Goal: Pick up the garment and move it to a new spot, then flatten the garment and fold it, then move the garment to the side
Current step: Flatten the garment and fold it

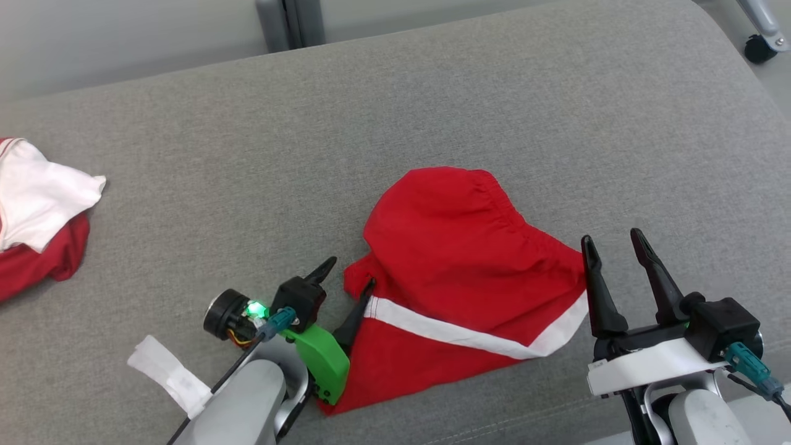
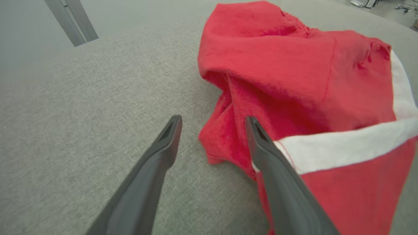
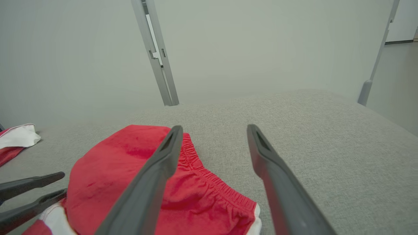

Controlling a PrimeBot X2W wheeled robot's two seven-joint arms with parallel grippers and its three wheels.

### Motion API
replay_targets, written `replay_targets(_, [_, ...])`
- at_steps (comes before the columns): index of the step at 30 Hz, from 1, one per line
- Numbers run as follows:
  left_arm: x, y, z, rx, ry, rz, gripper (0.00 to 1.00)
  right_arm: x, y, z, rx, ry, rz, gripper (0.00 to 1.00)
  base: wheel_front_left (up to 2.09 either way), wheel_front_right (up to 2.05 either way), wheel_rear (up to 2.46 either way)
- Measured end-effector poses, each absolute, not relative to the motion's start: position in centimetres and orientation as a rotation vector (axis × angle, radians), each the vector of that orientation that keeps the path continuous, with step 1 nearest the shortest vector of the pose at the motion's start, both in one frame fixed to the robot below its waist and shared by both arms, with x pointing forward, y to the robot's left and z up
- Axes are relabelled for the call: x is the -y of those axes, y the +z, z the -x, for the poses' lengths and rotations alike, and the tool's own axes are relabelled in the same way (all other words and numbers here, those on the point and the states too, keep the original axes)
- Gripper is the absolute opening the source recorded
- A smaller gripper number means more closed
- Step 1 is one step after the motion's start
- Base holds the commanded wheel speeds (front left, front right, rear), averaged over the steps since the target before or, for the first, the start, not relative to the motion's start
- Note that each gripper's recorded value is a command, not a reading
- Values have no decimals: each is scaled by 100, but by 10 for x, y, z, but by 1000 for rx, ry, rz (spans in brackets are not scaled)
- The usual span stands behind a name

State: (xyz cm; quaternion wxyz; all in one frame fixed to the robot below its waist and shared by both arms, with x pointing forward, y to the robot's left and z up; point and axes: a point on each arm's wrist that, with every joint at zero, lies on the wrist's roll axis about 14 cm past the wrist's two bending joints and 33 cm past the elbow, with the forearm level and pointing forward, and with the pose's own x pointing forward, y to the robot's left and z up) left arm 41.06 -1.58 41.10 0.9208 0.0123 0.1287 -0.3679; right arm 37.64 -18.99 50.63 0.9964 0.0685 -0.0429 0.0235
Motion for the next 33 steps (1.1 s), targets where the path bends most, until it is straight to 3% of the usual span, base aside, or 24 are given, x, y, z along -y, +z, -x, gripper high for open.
replay_targets(6, [29,381,-398,-370,-830,-63,100,199,499,-372,62,16,-134,100,0,0,0])
replay_targets(7, [30,378,-396,-384,-838,-70,82,200,499,-372,61,14,-133,100,0,0,0])
replay_targets(8, [31,376,-395,-393,-840,-68,41,201,499,-372,61,12,-133,100,0,0,0])
replay_targets(9, [32,376,-396,-399,-840,-64,7,201,499,-372,63,11,-133,100,0,0,0])
replay_targets(10, [32,376,-396,-398,-843,-66,0,202,500,-372,64,10,-133,100,0,0,0])
replay_targets(16, [27,387,-412,-375,-815,-72,0,201,503,-372,75,14,-130,100,0,0,0])
replay_targets(26, [-2,454,-476,-171,-684,-63,0,203,511,-370,98,11,-126,100,0,0,0])
replay_targets(27, [-3,454,-477,-171,-680,-65,31,203,511,-370,98,9,-127,100,0,0,0])
replay_targets(28, [-3,454,-478,-171,-681,-70,98,204,511,-369,98,7,-127,100,0,0,0])
replay_targets(33, [-2,462,-483,-144,-658,-38,100,204,509,-369,93,1,-133,100,0,0,0])
